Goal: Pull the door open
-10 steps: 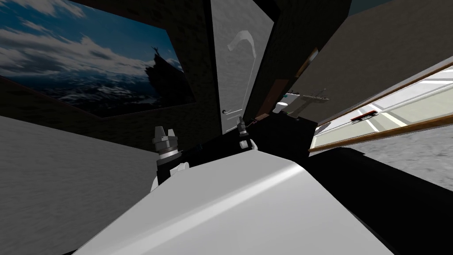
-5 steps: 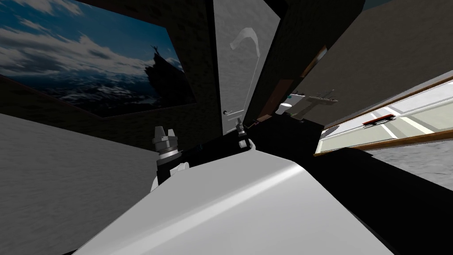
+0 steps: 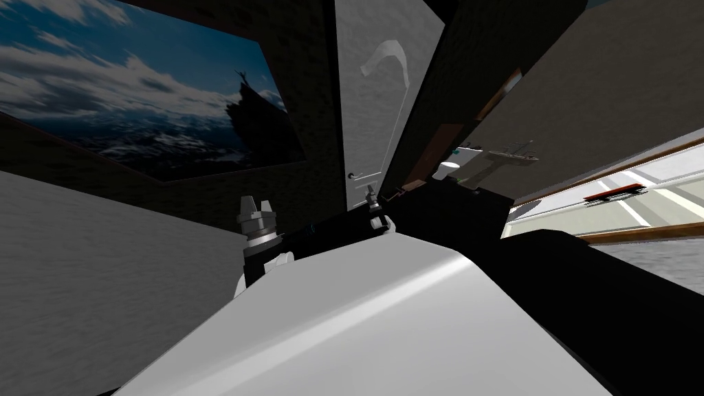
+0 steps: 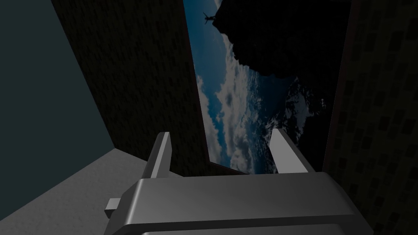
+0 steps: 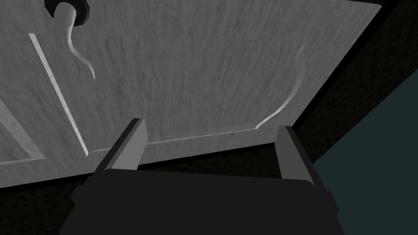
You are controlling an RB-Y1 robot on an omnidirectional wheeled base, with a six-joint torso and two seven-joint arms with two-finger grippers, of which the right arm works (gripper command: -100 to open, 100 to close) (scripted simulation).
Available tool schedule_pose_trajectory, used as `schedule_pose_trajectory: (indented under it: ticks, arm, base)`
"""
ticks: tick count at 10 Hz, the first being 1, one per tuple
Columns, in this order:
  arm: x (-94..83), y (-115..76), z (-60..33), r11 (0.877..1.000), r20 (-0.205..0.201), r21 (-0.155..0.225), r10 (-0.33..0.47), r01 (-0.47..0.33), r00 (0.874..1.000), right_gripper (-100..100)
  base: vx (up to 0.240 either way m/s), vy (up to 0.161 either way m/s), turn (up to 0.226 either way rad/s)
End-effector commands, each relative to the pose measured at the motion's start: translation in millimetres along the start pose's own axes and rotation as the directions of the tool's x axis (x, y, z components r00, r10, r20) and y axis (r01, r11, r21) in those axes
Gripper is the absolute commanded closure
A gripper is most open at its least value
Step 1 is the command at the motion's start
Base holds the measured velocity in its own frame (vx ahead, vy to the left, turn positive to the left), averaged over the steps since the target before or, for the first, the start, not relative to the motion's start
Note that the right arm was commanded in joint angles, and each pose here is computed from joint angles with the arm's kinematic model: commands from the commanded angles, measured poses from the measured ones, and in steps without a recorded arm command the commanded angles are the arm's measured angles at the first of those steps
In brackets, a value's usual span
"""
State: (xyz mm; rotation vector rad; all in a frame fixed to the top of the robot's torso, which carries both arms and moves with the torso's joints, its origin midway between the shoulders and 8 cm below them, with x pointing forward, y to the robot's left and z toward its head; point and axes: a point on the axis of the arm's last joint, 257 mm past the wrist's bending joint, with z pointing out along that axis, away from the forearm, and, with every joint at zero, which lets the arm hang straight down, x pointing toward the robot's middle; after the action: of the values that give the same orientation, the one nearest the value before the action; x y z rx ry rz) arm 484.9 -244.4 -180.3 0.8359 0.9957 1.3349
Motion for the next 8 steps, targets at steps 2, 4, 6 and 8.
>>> schedule_pose_trajectory:
  ticks: [2,4,6,8]
  arm:
    - [-0.7,-20.4,0.7,0.999,-0.005,0.032,0.003,-0.003,1.0,-100]
    - [-1.0,-32.5,0.8,0.999,-0.008,0.053,0.005,-0.005,1.0,-100]
    - [-1.3,-45.0,5.8,0.998,-0.014,0.069,0.009,-0.008,1.0,-100]
    - [-2.2,-58.6,4.5,0.995,-0.016,0.095,0.01,-0.009,1.0,-100]
  base:
    - [0.037,-0.034,0.051]
    - [0.063,-0.047,0.08]
    - [0.063,-0.059,0.078]
    - [0.047,-0.046,0.058]
